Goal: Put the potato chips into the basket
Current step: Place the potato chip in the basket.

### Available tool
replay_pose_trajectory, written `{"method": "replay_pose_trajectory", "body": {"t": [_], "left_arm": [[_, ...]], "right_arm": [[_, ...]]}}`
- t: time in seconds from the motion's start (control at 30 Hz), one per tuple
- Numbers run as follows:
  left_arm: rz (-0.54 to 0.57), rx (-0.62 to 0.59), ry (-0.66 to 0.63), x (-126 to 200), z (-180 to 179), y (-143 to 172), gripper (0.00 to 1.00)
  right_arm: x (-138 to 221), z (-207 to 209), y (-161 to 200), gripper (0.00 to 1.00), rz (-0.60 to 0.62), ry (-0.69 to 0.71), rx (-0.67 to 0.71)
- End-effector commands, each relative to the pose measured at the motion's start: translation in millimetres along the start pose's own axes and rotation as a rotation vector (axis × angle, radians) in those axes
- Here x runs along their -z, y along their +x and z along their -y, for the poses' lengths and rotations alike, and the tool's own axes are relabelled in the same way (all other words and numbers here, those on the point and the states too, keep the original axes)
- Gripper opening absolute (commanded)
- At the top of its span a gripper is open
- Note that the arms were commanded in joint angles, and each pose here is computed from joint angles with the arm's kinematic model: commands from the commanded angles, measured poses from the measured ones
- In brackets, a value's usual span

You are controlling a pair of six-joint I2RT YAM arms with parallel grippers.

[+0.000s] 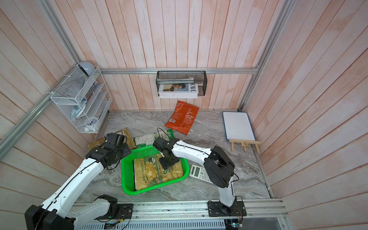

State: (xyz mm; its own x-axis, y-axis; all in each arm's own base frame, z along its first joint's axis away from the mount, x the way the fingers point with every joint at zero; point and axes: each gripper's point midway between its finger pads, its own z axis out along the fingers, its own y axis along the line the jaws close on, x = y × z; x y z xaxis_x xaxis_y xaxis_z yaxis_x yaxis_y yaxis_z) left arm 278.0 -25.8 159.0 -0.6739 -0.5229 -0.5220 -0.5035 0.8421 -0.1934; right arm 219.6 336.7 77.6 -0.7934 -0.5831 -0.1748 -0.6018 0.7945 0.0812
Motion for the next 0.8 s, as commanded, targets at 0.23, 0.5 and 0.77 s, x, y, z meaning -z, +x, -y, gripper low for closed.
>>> {"method": "replay_pose_trajectory", "body": {"t": [0.23,0.5,0.77], "left_arm": [[0.004,0.129,-0.019,-52.4,-16.6,-71.6,0.72],[-0.031,0.305,-0.032,-118.3,-31.9,-125.2,0.72],[-0.07,0.426,-0.093,-172.7,-48.9,-144.3,0.72]], "right_arm": [[62.5,19.2,-31.8,0.62,0.188,0.016,-0.046],[75.3,31.7,-36.8,0.62,0.253,0.016,-0.064],[76.1,45.8,-36.3,0.62,0.251,0.043,-0.067]]}}
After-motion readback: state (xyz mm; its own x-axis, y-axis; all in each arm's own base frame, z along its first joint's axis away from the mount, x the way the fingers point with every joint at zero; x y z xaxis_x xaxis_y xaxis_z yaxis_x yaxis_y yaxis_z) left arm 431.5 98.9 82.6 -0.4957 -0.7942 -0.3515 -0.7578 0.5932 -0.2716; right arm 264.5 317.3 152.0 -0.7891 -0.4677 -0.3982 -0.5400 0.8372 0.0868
